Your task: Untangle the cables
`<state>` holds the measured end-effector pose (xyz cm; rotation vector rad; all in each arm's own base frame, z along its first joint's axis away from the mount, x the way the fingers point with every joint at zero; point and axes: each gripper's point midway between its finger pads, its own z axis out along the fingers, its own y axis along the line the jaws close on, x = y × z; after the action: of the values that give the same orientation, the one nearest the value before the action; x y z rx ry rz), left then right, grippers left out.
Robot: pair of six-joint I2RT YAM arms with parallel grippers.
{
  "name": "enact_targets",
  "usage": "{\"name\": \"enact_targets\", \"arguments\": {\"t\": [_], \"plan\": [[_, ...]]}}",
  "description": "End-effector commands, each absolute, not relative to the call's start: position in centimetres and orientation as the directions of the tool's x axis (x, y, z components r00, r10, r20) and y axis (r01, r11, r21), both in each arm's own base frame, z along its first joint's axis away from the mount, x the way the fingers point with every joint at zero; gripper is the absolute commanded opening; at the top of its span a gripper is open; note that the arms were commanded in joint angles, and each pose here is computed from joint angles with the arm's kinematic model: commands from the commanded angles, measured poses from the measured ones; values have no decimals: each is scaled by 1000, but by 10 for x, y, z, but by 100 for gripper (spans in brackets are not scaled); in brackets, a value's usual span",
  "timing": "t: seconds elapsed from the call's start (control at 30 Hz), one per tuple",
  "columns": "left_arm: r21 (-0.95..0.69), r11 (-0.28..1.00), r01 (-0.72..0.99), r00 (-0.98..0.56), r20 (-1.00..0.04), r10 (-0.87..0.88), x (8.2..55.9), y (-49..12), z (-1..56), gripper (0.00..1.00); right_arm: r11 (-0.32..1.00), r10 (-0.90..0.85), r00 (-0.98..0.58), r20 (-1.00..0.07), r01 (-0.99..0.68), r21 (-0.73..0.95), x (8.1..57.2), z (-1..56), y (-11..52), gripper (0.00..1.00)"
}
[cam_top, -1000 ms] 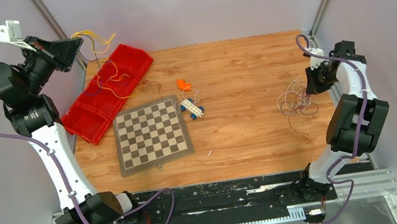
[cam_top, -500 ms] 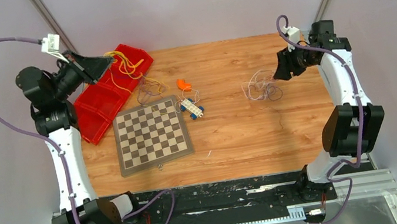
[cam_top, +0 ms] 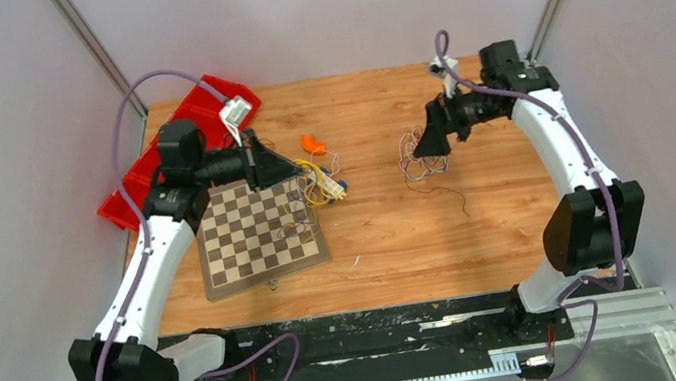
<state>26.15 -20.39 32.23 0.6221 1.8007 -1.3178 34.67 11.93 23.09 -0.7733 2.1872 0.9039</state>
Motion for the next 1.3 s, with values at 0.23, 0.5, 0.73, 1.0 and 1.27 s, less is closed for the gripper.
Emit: {"name": "enact_targets", "arguments": {"t": [0.23,0.5,0.73,1.0,1.27], "plan": [[-549,87,831,-551,-834,-3,244,-278,341,2,141,-248,-477,-843,-879,456,261,313,251,96],[-579,76,812,-581,-814,8,245,-294,335,3,111,-283,-425,-860,-905,411,254,310,290,75],[-591,78,803,-594,-804,14,242,-294,331,3,125,-298,-395,-869,-919,374,253,306,297,10],[-588,170,791,-602,-797,43,250,-276,300,26,162,-284,-356,-890,-933,321,245,317,281,0],[-564,211,799,-590,-802,90,251,-271,275,28,156,-258,-366,-894,-929,335,243,328,272,0]]}}
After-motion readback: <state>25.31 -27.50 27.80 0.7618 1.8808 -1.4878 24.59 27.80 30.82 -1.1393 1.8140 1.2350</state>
